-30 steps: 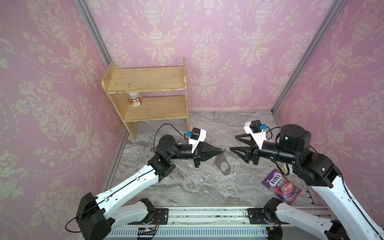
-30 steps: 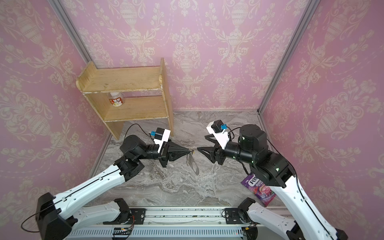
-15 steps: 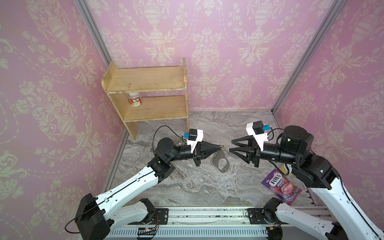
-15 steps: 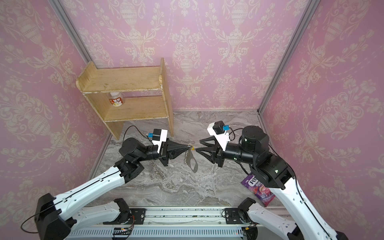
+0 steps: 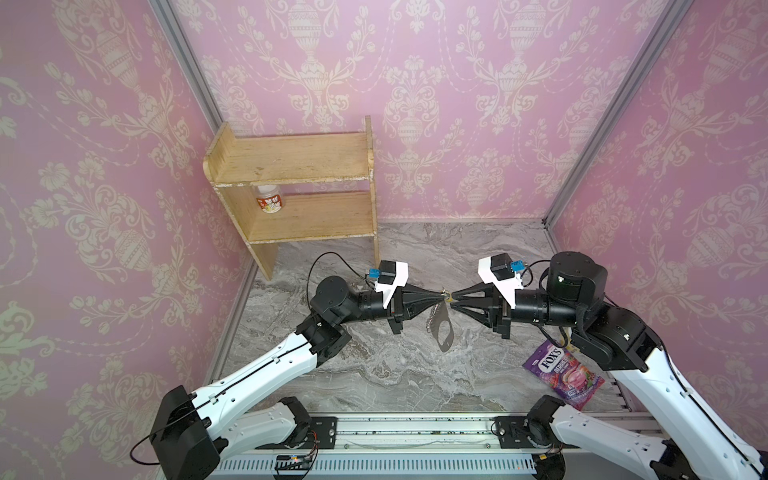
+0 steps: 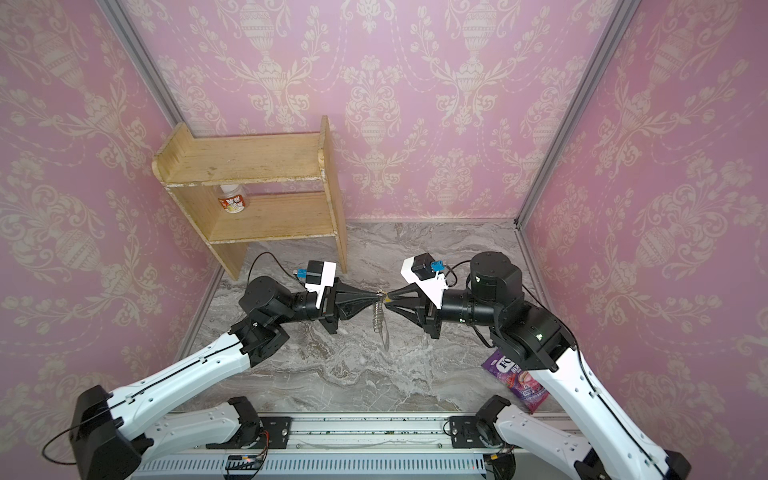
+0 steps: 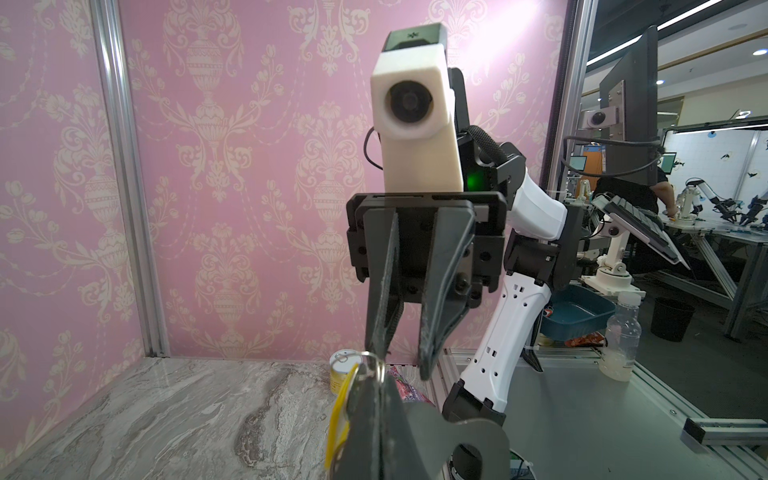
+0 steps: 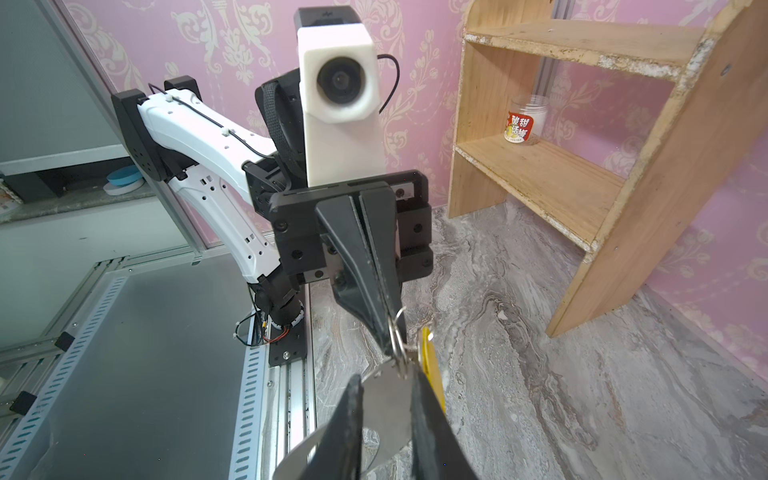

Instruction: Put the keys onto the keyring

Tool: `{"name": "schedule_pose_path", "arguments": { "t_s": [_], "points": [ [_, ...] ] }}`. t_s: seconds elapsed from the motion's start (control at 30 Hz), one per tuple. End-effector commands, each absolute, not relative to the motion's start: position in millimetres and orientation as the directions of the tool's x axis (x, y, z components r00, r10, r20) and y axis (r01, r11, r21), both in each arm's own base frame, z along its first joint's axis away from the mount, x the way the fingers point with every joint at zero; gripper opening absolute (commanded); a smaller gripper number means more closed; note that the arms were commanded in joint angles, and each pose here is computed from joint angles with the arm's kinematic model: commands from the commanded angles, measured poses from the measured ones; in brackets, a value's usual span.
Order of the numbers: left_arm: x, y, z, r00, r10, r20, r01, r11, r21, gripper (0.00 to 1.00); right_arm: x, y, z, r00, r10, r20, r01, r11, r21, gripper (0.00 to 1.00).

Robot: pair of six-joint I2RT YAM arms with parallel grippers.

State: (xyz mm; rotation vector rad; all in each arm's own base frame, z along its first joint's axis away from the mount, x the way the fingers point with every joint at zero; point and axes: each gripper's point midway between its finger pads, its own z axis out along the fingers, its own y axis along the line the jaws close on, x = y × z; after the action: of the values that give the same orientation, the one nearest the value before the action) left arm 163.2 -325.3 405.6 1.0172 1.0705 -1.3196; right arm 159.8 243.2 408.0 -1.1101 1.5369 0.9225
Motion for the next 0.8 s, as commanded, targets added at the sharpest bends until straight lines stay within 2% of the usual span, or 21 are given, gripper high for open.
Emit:
{"name": "schedule_pose_path", "arguments": {
  "t_s": [0.0, 0.77],
  "points": [
    [154.4, -326.7, 420.1, 0.028, -0.250, -0.968, 0.999, -0.019, 0.034, 0.00, 160.0, 244.0, 412.4, -0.038, -0.198, -0.980, -0.957, 0.290, -0.022, 0.20],
    [150.3, -324.9, 420.8, 0.056, -0.252, -0.966, 0.998, -0.014, 0.061, 0.00, 161.2, 251.7, 406.0, -0.076, -0.221, -0.972, -0.960, 0.278, 0.012, 0.04]
  ]
}}
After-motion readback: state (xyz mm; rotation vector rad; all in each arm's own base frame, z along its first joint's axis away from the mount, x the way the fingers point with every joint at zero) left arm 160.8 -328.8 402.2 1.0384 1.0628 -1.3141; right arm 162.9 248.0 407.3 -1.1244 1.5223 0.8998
